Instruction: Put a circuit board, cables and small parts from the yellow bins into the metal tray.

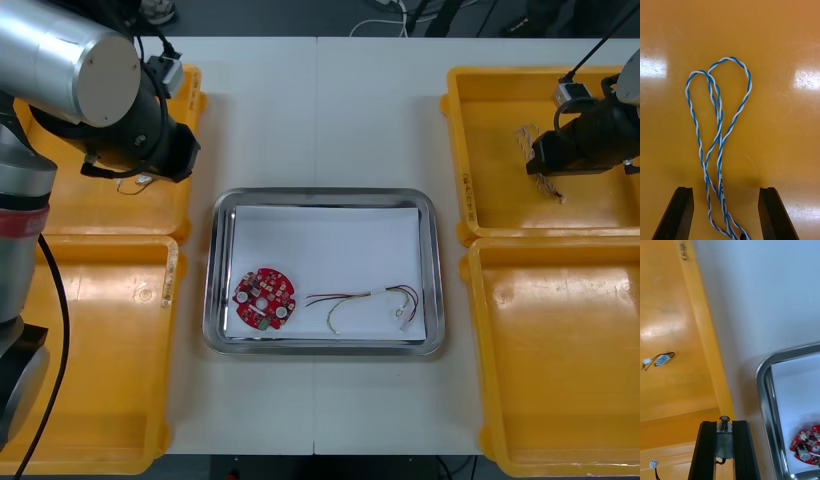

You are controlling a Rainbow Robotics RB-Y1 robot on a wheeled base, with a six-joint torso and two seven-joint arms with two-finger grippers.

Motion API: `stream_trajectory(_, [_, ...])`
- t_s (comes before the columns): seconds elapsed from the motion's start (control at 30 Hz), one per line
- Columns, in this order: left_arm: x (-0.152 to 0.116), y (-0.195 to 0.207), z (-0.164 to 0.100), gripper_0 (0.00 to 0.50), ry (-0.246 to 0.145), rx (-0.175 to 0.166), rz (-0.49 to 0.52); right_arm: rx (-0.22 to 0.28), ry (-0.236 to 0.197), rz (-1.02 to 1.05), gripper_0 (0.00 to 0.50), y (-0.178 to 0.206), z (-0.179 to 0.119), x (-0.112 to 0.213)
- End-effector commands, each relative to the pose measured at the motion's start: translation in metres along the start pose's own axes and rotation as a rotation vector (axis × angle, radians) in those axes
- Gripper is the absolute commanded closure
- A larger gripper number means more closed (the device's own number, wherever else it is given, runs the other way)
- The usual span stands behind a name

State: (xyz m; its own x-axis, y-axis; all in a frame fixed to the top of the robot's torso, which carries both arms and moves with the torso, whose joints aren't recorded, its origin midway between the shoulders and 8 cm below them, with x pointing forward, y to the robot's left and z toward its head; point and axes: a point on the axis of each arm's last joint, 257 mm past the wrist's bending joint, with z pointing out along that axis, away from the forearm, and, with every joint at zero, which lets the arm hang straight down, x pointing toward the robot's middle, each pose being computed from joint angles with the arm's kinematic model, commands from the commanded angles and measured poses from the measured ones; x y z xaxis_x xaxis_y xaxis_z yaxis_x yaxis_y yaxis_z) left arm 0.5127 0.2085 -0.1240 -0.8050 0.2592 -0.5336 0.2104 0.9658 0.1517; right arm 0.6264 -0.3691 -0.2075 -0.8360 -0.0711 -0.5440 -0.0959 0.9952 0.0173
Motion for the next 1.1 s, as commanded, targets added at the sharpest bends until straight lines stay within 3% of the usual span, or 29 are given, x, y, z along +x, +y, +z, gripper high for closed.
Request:
stream_trajectory(0.03, [0.012,-0.042,0.001,0.500,-0.012,0.023,0.003,-0.019,-0.075,-0.060,0.000,0.019,-0.015,-0.038])
stream_trajectory(0.53, [0.028,-0.116,0.031,0.500,-0.033,0.065,-0.030,-0.008,-0.061,-0.077,0.000,0.022,-0.001,-0.030])
stream_trajectory(0.9, [0.036,-0.124,0.069,0.500,-0.016,0.047,-0.023,-0.013,-0.055,-0.078,0.007,0.019,0.006,-0.020])
stream_trajectory(1.0, [0.036,-0.126,0.079,0.500,-0.020,0.047,-0.027,-0.012,-0.055,-0.084,0.238,0.019,0.006,-0.020])
stream_trajectory(1.07, [0.037,-0.126,0.081,0.500,-0.018,0.050,-0.033,-0.013,-0.055,-0.088,0.352,0.019,0.006,-0.019])
stream_trajectory(1.1, [0.038,-0.128,0.083,0.500,-0.015,0.053,-0.035,-0.019,-0.055,-0.090,0.374,0.021,0.007,-0.019])
